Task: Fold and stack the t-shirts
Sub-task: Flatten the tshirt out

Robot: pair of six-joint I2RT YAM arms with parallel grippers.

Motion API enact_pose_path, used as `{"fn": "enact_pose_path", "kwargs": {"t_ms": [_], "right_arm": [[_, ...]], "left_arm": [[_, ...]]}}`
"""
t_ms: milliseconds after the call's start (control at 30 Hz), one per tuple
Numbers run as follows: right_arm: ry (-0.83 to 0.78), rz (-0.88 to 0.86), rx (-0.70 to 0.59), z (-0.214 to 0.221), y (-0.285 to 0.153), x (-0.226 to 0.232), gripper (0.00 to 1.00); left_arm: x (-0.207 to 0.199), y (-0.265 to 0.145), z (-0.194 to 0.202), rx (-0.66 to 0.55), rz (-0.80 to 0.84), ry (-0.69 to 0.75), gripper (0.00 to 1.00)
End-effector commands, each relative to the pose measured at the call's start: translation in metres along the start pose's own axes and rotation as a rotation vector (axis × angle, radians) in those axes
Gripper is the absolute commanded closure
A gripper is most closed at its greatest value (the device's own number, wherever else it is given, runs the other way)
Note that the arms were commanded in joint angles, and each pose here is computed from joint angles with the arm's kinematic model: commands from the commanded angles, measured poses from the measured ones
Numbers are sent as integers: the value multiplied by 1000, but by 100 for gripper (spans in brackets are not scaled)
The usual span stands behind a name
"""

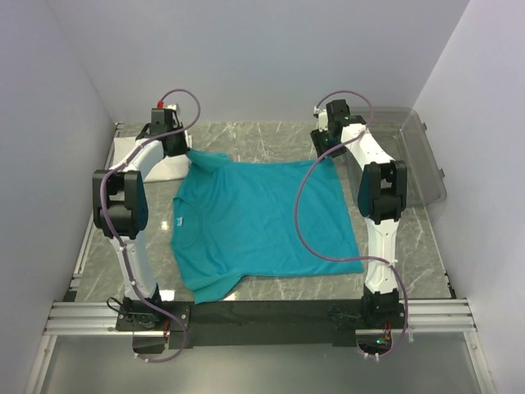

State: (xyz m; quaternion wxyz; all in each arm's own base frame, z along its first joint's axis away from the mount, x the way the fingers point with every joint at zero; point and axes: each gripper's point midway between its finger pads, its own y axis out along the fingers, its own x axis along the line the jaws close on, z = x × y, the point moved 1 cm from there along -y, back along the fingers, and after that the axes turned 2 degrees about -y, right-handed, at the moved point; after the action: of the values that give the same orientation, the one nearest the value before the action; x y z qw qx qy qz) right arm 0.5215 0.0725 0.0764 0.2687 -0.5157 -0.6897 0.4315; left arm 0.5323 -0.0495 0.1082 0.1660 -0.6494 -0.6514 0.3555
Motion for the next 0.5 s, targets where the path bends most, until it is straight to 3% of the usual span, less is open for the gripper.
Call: {"fn": "enact_pose_path", "kwargs": {"t_ms": [0,467], "right_arm": [[-81,27,-41,-18,-5,-12,41],[-194,161,-54,-38,24,-20,43]], "left_arm": [[-4,-28,-34,-106,28,2,100],[1,-32,-33,-92,41,-7,100]]}}
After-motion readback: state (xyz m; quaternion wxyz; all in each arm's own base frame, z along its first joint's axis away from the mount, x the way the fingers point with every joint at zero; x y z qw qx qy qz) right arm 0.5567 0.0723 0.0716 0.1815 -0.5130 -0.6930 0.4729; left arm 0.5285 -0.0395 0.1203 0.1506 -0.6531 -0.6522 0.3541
